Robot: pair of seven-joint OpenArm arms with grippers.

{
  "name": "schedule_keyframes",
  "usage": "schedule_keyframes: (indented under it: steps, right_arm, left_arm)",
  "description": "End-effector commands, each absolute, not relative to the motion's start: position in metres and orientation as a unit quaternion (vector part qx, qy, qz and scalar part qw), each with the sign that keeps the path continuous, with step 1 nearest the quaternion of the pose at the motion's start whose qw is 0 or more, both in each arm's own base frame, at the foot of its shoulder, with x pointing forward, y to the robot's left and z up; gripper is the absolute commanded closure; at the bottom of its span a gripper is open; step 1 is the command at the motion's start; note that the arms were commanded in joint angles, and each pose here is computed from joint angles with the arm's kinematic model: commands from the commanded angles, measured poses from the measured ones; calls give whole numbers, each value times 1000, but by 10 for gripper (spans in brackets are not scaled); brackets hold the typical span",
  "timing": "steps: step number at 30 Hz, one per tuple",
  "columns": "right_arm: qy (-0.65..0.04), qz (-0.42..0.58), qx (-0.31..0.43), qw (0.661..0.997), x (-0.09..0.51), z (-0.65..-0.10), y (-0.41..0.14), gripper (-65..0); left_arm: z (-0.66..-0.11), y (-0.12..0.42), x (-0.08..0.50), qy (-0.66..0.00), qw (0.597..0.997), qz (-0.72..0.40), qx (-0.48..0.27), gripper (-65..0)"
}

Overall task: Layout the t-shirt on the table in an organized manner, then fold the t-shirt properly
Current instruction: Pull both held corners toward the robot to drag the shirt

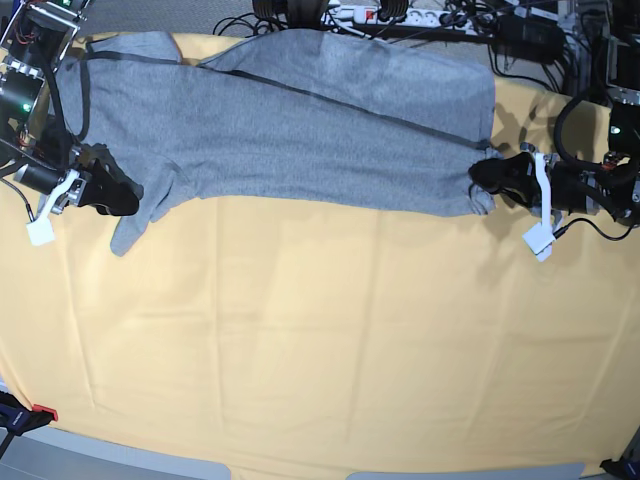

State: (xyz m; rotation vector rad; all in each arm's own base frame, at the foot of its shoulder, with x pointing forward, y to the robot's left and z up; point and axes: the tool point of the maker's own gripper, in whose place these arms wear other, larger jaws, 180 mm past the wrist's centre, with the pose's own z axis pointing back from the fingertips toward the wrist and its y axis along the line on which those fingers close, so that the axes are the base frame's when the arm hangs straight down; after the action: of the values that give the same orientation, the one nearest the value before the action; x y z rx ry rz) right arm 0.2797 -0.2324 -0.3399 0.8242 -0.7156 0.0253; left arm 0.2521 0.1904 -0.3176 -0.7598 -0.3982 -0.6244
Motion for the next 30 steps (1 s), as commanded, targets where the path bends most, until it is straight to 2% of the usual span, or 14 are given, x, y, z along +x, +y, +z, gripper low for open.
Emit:
schedule_keyframes:
  steps: [1,7,11,13,16,17,21,30]
  right_arm:
    - [-371,22,390,843,290,-321,-238,-333]
    - [-370,19,397,840,290,-323,-233,-332]
    - [-378,6,364,851,296,-333,-240,-324]
    - [-388,0,353,851,300,-333,-244,-251]
    - [-397,0,350,849,305,-330,-245,-19]
    - [-396,3,350,849,306,-329,-245,0]
    - [-408,15,349,843,319,-316,-244,0]
    - [-381,38,347,856,317,-317,-241,0]
  left_arm:
    - [-304,195,261,-210,858,-304,-356,0]
    - [-304,195,261,-210,858,-304,-356,0]
    - [-304,195,261,-210,858,-304,-356,0]
    - [-304,195,261,-210,858,-304,-356,0]
    - [-304,195,261,-210,858,-304,-356,0]
    - [-304,195,261,-211,858,-304,-356,0]
    - [-301,195,265,-216,857,-306,-354,0]
    - [-300,196,265,-216,857,-307,-353,0]
